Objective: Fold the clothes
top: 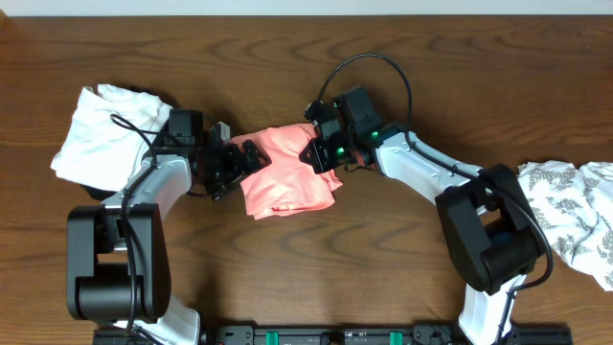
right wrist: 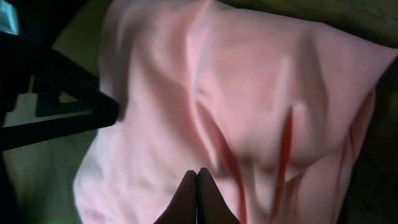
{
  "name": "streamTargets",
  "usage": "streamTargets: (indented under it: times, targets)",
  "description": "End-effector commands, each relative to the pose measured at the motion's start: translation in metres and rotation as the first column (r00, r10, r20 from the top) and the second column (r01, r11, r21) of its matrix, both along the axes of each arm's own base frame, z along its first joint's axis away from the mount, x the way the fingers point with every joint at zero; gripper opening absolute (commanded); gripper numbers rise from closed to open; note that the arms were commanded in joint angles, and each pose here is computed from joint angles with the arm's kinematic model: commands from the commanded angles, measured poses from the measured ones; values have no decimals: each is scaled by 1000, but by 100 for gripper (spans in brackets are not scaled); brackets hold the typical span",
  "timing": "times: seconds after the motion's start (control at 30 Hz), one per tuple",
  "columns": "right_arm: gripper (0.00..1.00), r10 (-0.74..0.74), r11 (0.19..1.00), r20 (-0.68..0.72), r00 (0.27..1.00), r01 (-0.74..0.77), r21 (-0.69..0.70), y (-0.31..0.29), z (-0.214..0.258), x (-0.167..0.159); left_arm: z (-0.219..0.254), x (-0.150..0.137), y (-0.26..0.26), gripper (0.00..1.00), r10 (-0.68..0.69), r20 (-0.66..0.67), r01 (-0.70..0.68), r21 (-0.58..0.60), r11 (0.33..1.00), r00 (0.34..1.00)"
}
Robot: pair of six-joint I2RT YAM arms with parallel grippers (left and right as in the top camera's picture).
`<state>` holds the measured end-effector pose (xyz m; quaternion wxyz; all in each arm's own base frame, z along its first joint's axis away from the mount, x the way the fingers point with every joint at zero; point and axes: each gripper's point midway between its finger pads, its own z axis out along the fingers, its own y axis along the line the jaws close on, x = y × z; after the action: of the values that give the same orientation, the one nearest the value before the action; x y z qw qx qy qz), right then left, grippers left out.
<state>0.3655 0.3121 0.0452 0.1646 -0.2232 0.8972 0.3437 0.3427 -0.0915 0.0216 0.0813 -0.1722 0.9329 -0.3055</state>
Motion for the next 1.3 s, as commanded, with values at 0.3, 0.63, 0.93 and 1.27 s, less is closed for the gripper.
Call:
streamTargets:
  times: [0.3,0.63,0.93,1.27]
  targets:
    - [1,10,994,-137,991,-26,-111,-8,-83,-20,-24,-12,4,98,-14,-58,16,42,999,998]
    - [1,10,994,-134,991,-24,-109,-8,-82,-19,-21,-7,-7,98,-46,-17,47,43,998,999]
    - [1,9,993,-140,990,-25,-112,-9,-83,-20,-20,-7,-18,99,-79,-2,79,44,996,997]
    - [1,8,993,-144,989,-25,-114,-9,-83,-21,-30,-10,-4,68,-51,-29,55,135,989,998]
